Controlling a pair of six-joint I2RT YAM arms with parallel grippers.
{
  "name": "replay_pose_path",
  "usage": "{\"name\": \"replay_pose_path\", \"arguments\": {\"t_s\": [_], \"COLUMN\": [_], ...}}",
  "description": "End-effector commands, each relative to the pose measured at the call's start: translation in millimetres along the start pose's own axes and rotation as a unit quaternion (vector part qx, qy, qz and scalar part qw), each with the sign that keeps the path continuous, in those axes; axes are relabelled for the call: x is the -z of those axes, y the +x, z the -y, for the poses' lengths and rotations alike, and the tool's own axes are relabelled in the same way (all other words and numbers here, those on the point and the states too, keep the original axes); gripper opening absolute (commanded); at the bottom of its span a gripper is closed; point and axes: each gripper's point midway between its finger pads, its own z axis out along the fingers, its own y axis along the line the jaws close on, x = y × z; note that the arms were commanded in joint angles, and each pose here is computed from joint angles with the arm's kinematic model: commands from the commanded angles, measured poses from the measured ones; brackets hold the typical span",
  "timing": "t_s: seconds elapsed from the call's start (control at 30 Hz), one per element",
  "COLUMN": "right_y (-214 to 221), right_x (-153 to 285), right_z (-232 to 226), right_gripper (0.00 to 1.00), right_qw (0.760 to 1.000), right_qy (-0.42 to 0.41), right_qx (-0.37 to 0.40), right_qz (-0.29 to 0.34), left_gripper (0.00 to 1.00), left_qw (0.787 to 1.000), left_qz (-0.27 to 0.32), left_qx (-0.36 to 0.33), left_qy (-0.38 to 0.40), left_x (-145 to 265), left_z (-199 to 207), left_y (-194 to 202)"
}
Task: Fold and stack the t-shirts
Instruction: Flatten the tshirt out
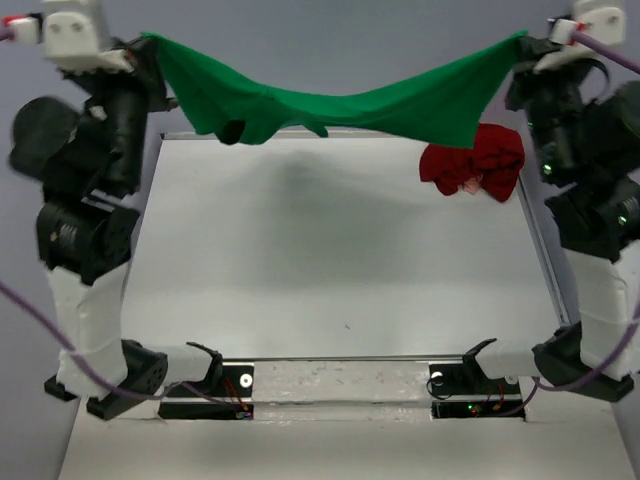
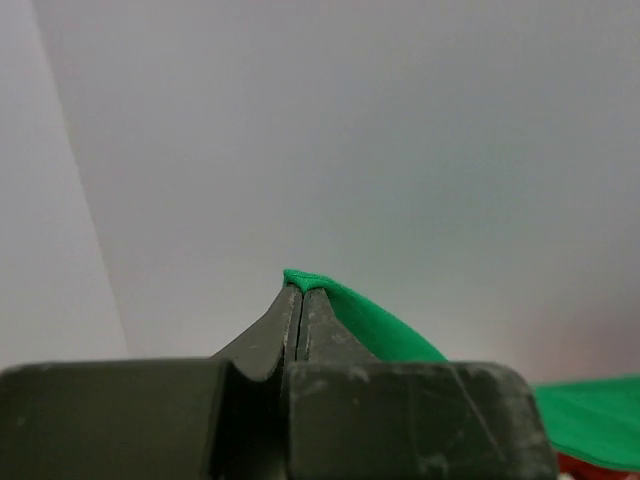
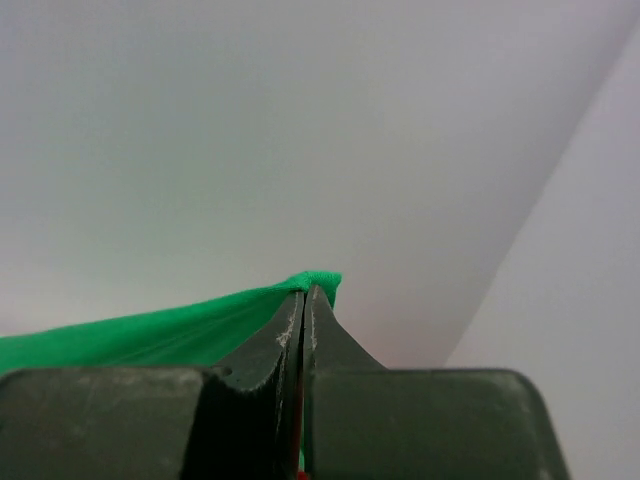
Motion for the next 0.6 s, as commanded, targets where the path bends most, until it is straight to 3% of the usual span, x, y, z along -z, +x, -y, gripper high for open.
{"name": "replay_pose_path", "arguments": {"t_s": [0.0,0.23,0.4,0.57], "right_y": [-13,-3,12,45], "right_x": [46,84,98,96], "right_z": [38,51,51,33], "right_gripper": [0.00,0.00,0.00,0.00], "right_qw": [0.998,0.997,0.997,0.996], "right_qy": [0.052,0.047,0.039,0.027], "right_qx": [-0.028,-0.054,-0.060,-0.049], "right_qz": [0.001,-0.018,-0.037,-0.072], "left_gripper": [0.00,0.00,0.00,0.00], "left_qw": [0.998,0.996,0.996,0.997], "left_qz": [0.045,0.057,0.046,0.016], "left_qx": [0.034,0.059,0.055,0.046], "left_qy": [-0.034,-0.044,-0.055,-0.060], "left_x": [62,128,145,137], "left_z": [-30,-57,-65,-63], "left_y": [-44,-67,-56,-31]}}
